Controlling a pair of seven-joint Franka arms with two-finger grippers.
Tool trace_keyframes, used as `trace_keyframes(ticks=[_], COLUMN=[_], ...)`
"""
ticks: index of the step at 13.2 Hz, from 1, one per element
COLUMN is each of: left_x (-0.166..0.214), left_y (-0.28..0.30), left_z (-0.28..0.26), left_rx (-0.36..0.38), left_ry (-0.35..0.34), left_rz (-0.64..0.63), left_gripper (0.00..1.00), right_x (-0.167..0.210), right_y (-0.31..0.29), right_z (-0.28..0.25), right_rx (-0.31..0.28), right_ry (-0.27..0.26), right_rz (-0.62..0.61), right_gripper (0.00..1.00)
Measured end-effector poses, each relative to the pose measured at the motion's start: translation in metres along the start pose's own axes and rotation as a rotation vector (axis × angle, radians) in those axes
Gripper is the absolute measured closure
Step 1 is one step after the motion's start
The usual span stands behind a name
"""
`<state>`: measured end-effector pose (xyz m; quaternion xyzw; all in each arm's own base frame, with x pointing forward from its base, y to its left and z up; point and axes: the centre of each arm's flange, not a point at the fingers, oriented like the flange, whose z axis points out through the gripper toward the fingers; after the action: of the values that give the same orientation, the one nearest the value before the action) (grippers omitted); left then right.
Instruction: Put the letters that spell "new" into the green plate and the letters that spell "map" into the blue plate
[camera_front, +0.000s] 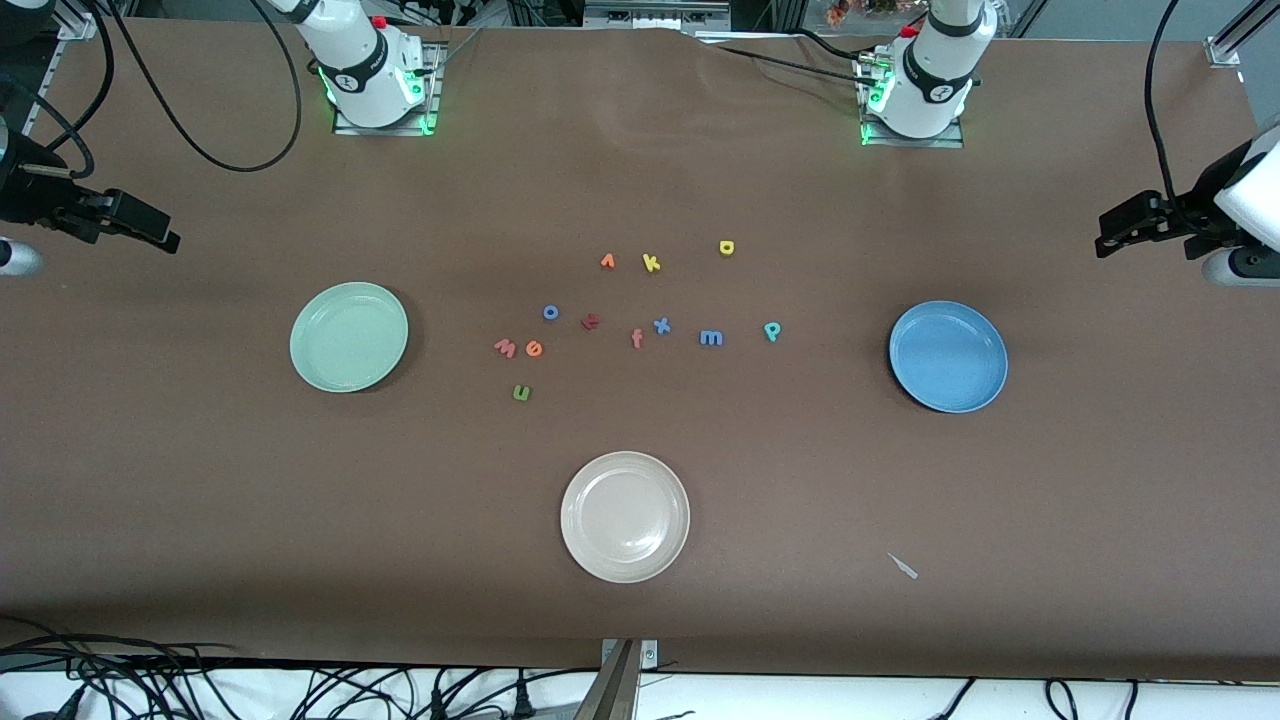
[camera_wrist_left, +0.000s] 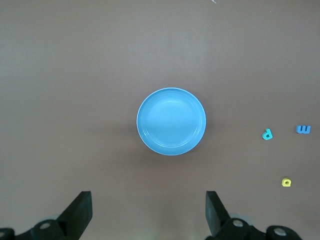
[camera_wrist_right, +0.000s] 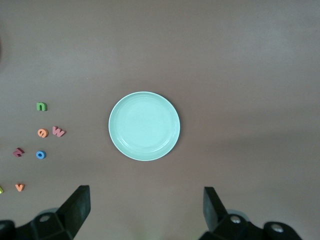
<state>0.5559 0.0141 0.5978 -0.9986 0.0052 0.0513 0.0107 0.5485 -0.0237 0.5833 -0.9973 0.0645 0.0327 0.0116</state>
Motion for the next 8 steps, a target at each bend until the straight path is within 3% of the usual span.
trace_keyframes(ticks=[8], left_x=[0.0010], left_y=[0.0001], left_z=[0.0024], left_rx=[0.000], left_ry=[-0.004], left_rz=[0.000], left_gripper=[0.00], right_x=[0.0000], right_y=[0.0000], right_z=[0.0000], right_rx=[0.000], right_ry=[0.000], right_rz=[0.000], right_gripper=[0.00])
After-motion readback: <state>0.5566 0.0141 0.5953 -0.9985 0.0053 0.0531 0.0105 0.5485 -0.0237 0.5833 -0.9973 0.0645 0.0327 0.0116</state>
